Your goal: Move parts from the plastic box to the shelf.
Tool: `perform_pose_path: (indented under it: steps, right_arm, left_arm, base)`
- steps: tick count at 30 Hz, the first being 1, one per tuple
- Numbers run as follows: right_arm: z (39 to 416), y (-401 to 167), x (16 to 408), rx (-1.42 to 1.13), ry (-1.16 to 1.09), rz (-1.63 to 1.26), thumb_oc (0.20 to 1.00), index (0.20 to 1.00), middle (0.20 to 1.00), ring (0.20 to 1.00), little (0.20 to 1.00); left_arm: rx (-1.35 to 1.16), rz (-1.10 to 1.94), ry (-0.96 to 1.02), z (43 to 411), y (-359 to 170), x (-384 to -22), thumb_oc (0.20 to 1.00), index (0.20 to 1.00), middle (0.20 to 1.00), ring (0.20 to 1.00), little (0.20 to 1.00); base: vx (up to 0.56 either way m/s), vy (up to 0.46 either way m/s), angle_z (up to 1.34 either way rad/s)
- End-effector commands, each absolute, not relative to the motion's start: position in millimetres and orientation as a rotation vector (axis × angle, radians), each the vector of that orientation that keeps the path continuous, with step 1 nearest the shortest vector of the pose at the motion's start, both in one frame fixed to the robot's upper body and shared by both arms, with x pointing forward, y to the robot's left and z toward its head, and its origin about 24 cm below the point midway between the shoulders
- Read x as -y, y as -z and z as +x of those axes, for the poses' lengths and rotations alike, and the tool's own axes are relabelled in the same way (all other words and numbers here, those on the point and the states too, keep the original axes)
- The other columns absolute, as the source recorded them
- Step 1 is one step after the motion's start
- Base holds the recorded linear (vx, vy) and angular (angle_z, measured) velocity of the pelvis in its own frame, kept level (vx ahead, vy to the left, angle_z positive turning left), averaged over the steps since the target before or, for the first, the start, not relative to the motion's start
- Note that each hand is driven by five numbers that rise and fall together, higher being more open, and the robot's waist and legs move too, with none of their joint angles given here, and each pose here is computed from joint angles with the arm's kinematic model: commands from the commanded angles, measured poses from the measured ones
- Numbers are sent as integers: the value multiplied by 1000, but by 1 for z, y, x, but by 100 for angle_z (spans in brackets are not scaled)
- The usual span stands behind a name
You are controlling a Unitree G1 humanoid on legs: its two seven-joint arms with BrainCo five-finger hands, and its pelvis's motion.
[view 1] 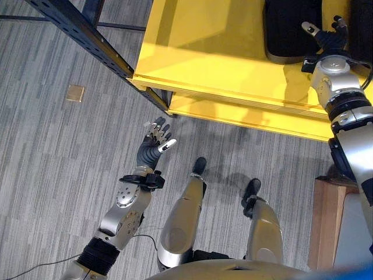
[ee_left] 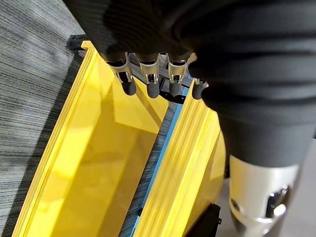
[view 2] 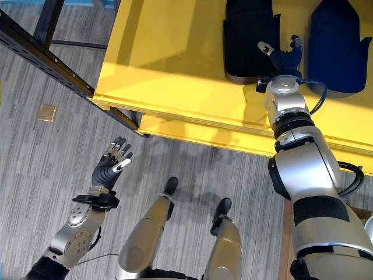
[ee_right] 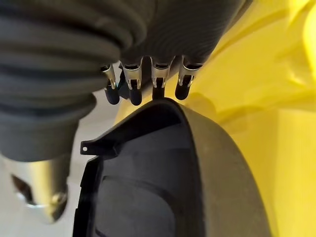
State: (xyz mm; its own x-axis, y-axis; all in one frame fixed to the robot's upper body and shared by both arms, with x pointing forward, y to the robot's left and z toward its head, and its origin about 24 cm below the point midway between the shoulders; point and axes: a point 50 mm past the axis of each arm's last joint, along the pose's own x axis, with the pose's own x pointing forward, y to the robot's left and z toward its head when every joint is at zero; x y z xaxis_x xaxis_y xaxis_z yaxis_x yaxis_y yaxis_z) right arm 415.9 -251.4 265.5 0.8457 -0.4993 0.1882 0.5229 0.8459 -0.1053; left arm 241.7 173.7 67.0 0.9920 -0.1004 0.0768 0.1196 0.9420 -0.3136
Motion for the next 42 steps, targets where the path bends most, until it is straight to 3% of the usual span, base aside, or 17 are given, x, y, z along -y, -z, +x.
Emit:
perform_pose_path:
  steps: [1, 18, 42]
  right_arm:
    - [410, -310, 252, 314, 556, -177, 1000, 1000, 1000, 1000, 1000]
    - [415, -292, 243, 263, 528, -146, 1000, 1000, 1000, 1000, 1000]
    - [424, -277, 199, 260, 395, -18, 1000, 1000, 1000, 1000, 1000]
  left_arm:
    - [162, -310, 116, 242, -87, -180, 1000, 1000, 1000, 1000, 1000]
    - [164, -317, 119, 242, -87, -180, 1000, 1000, 1000, 1000, 1000]
    - [142, -332, 100, 242, -83, -182, 1000, 1000, 1000, 1000, 1000]
  base:
    - [0, 0, 0]
    - [5, -2, -1]
    - [7, -3, 0]
